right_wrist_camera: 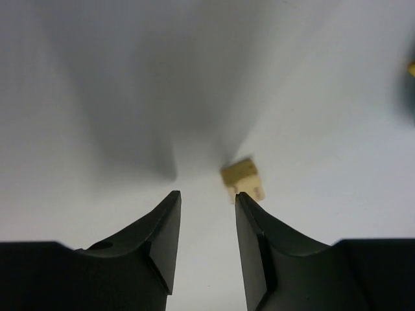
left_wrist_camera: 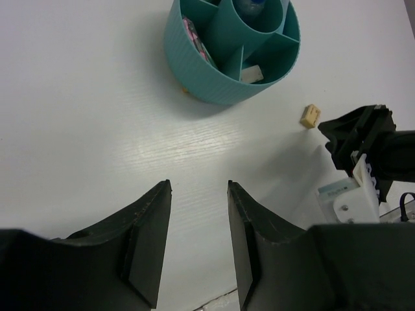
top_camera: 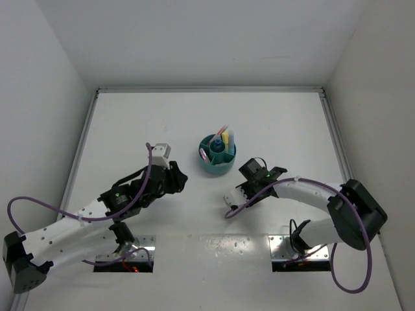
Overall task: Sort the stationery into containers
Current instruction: Grab a piece of stationery with the right arm
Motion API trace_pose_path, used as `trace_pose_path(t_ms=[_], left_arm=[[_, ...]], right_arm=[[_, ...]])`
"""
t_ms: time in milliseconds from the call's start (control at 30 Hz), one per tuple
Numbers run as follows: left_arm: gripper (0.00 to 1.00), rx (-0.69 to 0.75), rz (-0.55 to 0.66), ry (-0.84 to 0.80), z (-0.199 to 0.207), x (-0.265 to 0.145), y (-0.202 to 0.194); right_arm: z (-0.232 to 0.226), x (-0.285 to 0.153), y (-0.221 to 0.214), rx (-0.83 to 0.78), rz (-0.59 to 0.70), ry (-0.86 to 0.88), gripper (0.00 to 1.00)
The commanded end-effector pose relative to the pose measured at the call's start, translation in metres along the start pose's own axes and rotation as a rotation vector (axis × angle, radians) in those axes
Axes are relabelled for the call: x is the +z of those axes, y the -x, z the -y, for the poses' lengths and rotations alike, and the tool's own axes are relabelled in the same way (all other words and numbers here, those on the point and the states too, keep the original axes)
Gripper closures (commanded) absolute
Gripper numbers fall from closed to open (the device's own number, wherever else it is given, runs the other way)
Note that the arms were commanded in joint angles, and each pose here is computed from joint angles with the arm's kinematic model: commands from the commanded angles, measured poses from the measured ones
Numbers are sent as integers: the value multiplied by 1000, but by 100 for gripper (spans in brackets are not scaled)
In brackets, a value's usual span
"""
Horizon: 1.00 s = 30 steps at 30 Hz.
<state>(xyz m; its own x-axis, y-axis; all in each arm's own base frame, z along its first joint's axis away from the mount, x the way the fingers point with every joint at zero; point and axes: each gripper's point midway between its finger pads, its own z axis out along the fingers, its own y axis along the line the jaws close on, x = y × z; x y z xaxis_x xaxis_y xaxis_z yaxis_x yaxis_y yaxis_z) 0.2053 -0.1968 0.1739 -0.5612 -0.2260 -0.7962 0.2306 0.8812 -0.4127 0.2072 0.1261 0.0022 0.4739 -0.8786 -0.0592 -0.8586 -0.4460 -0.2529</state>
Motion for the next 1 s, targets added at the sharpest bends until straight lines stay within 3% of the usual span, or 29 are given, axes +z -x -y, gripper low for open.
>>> trace_pose_path(t_ms=[0, 433, 667, 733, 767, 800, 900, 967], left_arm=[[54, 7, 21, -9, 2, -1, 4], [54, 6, 23, -11, 0, -2, 3], [54, 6, 23, -11, 0, -2, 3], [54, 3, 30, -17, 1, -4, 5], [54, -2, 38, -24, 2, -6, 7], [54, -2, 38, -24, 2, -6, 7], [54, -11, 38, -24, 0, -8, 6], [54, -11, 38, -24, 0, -8, 6]], right_arm=[[39, -1, -2, 25, -11, -136, 60], [59, 14, -21, 1, -67, -105, 52], [51, 21, -17, -100, -13, 75, 48], [37, 27, -14, -95, 7, 175, 55], [37, 24, -12, -81, 30, 211, 69], [34, 24, -10, -79, 39, 238, 76], [31, 23, -1, -37, 83, 267, 88], [45, 8, 9, 26, 132, 186, 90]])
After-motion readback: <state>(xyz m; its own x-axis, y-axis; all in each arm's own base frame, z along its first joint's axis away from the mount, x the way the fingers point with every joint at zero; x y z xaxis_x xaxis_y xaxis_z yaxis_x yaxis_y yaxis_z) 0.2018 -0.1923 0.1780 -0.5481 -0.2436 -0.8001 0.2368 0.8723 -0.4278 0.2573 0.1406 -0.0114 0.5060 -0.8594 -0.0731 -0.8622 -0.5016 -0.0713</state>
